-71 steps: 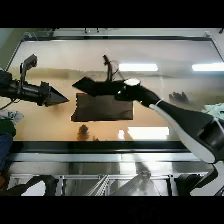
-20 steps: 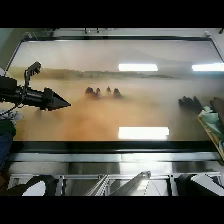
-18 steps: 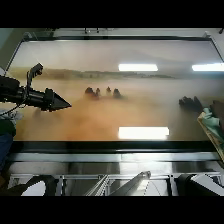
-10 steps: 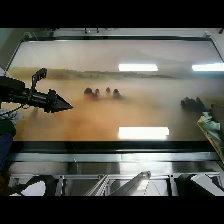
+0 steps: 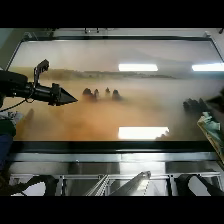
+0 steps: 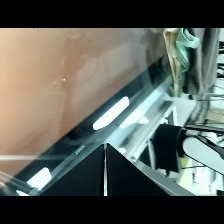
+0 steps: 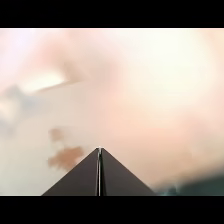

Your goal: Fold the shirts.

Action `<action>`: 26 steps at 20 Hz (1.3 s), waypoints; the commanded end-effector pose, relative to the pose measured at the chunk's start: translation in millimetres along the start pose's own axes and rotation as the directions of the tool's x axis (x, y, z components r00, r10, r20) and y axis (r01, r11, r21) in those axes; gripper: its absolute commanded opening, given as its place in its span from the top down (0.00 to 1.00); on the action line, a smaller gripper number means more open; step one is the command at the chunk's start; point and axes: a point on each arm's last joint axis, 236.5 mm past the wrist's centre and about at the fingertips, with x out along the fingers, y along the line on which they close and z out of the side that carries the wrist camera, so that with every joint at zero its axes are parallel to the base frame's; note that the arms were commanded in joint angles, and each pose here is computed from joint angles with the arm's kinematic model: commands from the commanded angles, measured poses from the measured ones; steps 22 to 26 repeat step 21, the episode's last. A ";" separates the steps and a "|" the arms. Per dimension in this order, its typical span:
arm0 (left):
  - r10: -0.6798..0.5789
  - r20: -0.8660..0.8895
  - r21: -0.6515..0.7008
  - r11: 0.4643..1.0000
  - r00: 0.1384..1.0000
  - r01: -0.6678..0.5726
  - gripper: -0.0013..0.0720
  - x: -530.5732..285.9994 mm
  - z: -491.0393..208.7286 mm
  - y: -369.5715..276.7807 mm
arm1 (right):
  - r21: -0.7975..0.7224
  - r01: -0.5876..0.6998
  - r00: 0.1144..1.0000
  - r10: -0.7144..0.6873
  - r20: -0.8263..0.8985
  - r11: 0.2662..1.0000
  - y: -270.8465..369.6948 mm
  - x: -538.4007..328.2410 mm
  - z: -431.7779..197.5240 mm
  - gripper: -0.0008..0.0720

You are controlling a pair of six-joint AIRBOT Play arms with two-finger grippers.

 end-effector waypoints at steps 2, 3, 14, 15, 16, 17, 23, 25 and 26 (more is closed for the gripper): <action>0.171 0.045 0.072 0.982 0.984 -0.173 0.95 1.0 46.7 -2.1 | -0.312 -0.191 0.979 0.202 0.006 0.931 148.8 89.6 -13.9 0.96; 0.183 0.042 0.085 0.979 0.982 -0.186 0.95 4.7 57.5 -2.5 | -0.353 -0.194 0.981 0.193 -0.038 0.915 164.3 113.3 -18.3 0.96; 0.174 -0.012 0.140 0.975 0.985 -0.171 0.94 56.9 109.8 -0.1 | -0.446 -0.251 0.956 0.149 -0.251 0.859 199.0 208.3 -52.3 0.96; 0.174 -0.011 0.138 0.976 0.985 -0.171 0.94 56.1 110.1 0.4 | -0.441 -0.252 0.956 0.149 -0.254 0.861 198.3 209.9 -52.6 0.96; 0.175 -0.008 0.133 0.976 0.985 -0.172 0.94 53.8 110.8 2.3 | -0.439 -0.250 0.955 0.145 -0.257 0.863 196.6 212.3 -53.4 0.96; 0.176 -0.002 0.128 0.976 0.984 -0.174 0.94 51.0 112.4 4.5 | -0.438 -0.247 0.955 0.142 -0.259 0.865 195.0 214.4 -53.7 0.96; 0.179 0.008 0.118 0.977 0.984 -0.179 0.94 45.5 114.8 8.8 | -0.428 -0.237 0.954 0.125 -0.273 0.872 186.9 224.8 -56.1 0.96; 0.179 0.008 0.118 0.977 0.984 -0.179 0.94 45.5 114.8 8.8 | -0.428 -0.237 0.954 0.125 -0.273 0.872 186.9 224.8 -56.1 0.96; 0.179 0.008 0.118 0.977 0.984 -0.179 0.94 45.5 114.8 8.8 | -0.428 -0.237 0.954 0.125 -0.273 0.872 186.9 224.8 -56.1 0.96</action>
